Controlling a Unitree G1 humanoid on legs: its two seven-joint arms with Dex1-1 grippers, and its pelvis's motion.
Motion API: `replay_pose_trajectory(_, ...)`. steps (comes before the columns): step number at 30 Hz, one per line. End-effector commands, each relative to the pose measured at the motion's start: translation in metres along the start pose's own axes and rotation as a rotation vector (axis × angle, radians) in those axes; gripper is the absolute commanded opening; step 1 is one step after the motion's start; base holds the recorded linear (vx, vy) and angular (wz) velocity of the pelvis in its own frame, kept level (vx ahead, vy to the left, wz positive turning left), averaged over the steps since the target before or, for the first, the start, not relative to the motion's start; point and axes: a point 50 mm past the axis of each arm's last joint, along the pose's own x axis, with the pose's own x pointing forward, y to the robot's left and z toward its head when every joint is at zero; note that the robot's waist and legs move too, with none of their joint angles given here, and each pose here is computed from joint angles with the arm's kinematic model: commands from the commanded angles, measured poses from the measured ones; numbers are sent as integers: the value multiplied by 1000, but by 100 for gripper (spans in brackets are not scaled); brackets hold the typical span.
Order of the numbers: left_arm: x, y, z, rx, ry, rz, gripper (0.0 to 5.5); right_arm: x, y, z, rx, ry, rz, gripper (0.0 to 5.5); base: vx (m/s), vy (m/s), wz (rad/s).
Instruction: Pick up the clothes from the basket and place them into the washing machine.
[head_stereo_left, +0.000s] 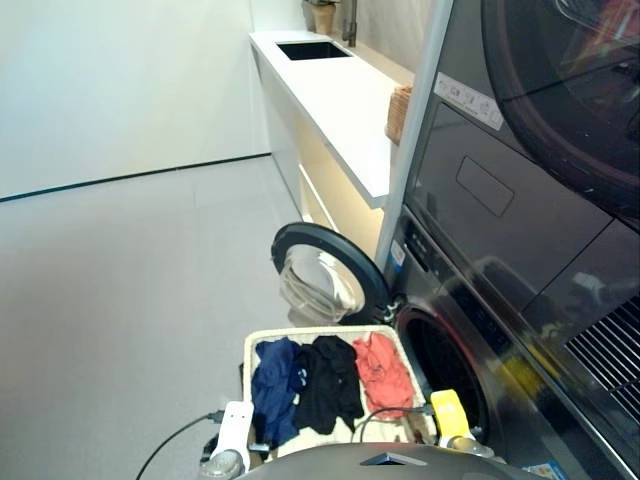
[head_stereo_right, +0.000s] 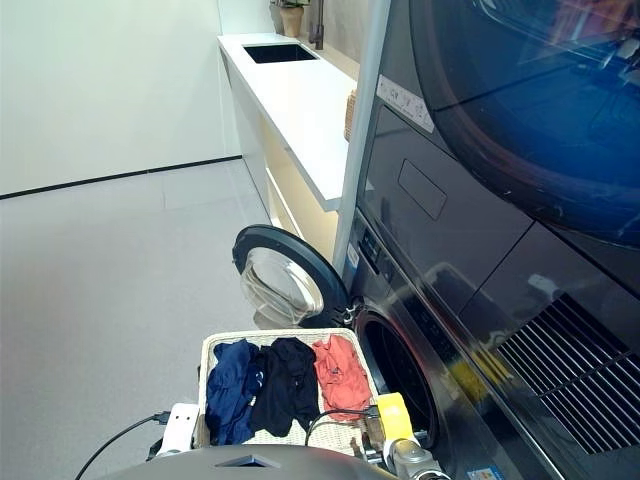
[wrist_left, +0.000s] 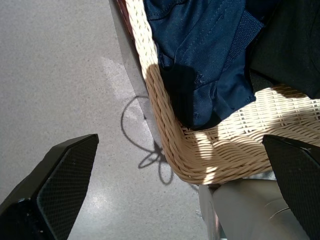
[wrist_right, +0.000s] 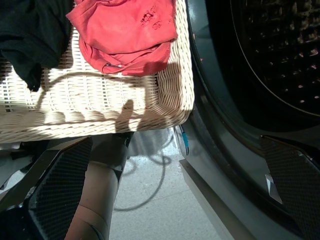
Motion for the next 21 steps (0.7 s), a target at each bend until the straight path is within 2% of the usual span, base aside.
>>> replay_pose_trajectory(1,5,-7,15,13,-23,-21,550,3,-1,13,-33,-32,7,550,0,0,0)
replay_pose_trajectory(15,6,-7,15,6,-8,-15,550,3,1,16,-29,-40,16,550,0,0,0)
replay_pose_trajectory(21,8,-9,26,69,-49,-31,550,4,2,20,-35,-57,18,550,0,0,0)
